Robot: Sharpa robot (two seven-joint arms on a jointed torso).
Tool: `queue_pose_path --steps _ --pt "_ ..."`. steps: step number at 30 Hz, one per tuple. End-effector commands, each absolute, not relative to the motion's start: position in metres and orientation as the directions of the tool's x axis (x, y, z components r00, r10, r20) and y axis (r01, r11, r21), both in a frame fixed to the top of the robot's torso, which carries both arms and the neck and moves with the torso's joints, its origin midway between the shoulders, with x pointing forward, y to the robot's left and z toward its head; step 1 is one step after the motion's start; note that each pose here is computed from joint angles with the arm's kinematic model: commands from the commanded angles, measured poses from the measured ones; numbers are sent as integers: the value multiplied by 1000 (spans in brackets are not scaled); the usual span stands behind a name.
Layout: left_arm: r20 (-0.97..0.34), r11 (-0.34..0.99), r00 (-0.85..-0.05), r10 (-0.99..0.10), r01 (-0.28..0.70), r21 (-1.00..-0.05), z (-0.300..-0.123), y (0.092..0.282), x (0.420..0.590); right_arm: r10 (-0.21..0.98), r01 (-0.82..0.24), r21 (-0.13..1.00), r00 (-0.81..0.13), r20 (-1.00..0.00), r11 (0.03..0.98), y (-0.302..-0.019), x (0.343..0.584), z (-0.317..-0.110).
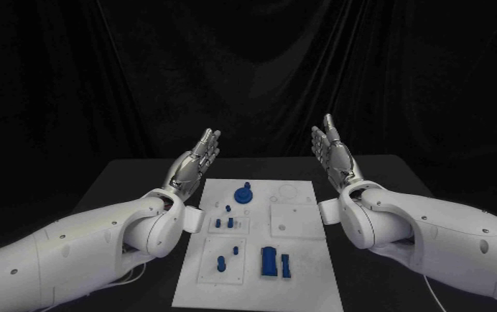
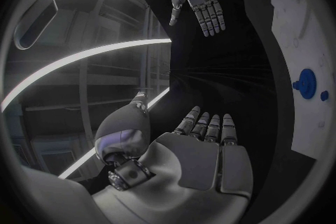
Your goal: Assemble the parts on the task board
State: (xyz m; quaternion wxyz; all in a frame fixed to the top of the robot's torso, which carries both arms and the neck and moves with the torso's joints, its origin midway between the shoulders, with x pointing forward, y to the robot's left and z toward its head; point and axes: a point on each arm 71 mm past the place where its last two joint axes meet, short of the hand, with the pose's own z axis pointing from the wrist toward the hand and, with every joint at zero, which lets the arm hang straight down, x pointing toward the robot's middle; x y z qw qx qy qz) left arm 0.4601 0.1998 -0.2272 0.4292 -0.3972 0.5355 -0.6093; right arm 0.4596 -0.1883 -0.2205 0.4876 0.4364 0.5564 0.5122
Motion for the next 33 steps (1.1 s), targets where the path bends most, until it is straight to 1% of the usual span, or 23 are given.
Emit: queue_pose_path --steps 1,5,9,33 --pt "4 -7 -105 -995 31 -1000 -229 203 462 999 -3 1000 -31 -8 8 -194 461 -223" --pt "8 -8 -51 -999 12 -1000 -226 196 462 1000 1 1000 -18 9 -9 -192 462 -224" --pt "10 -10 -21 -1000 1 -1000 -224 193 462 1000 1 1000 -17 10 -10 -192 462 -224" --pt "10 -10 -17 -1000 -1 -1000 -224 192 462 1000 1 1000 -17 10 -10 -192 462 -224"
